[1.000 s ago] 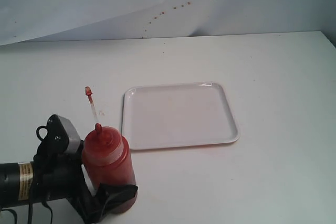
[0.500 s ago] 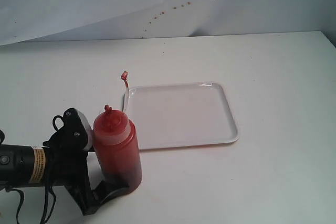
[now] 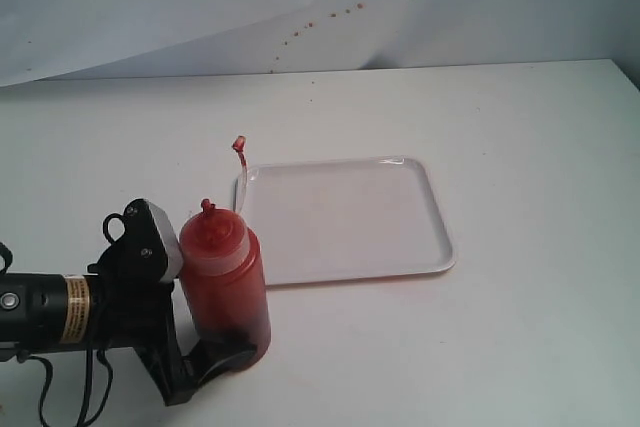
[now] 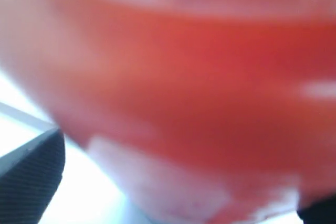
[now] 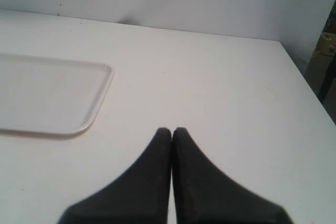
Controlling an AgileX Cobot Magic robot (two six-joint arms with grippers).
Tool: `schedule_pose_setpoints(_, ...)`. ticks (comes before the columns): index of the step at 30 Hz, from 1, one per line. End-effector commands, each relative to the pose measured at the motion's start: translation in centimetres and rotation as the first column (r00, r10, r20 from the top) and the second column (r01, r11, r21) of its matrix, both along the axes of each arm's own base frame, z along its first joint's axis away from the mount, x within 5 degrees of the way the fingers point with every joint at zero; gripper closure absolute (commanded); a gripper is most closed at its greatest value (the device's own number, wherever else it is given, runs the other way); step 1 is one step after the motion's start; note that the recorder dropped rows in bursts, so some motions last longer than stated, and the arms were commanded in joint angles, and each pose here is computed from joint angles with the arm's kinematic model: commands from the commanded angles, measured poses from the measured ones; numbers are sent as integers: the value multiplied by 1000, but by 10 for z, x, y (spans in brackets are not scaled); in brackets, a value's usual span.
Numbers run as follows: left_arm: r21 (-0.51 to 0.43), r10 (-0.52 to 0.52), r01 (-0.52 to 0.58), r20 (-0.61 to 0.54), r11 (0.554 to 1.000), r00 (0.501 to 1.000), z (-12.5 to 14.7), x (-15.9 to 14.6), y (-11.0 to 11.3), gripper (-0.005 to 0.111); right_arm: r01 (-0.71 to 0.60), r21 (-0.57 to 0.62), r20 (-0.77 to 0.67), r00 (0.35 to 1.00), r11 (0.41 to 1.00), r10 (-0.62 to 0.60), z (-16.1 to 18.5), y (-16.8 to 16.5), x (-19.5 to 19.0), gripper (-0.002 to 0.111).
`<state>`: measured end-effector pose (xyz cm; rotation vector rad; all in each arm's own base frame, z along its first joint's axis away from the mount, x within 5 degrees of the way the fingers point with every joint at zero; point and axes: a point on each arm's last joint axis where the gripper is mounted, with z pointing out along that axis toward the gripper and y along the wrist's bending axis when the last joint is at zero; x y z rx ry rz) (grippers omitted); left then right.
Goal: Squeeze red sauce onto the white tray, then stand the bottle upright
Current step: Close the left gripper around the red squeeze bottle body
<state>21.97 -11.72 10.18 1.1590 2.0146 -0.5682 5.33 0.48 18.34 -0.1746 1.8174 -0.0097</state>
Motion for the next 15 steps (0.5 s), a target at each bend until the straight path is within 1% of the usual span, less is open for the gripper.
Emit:
schedule_pose_setpoints(1, -24, -8, 8, -1, 1000, 1000, -9, 2, -3, 2, -3, 5, 0, 1000, 1000, 3, -1, 0, 0, 108)
schedule_pose_setpoints(6, -83, 23, -21, 23, 996, 999, -20, 6, -6, 2, -3, 5, 0, 1000, 1000, 3, -1, 0, 0, 108)
schedule_pose_setpoints(8, -83, 24, -20, 51, 996, 998, -23, 8, -6, 2, -3, 5, 0, 1000, 1000, 3, -1, 0, 0, 108)
schedule_pose_setpoints(10, -79, 36, -32, 51, 996, 998, -25, 9, -5, 2, -3, 5, 0, 1000, 1000, 3, -1, 0, 0, 108)
schedule_pose_setpoints(15, -91, 21, -14, 74, 996, 997, -24, 9, -6, 2, -3, 5, 0, 1000, 1000, 3, -1, 0, 0, 108)
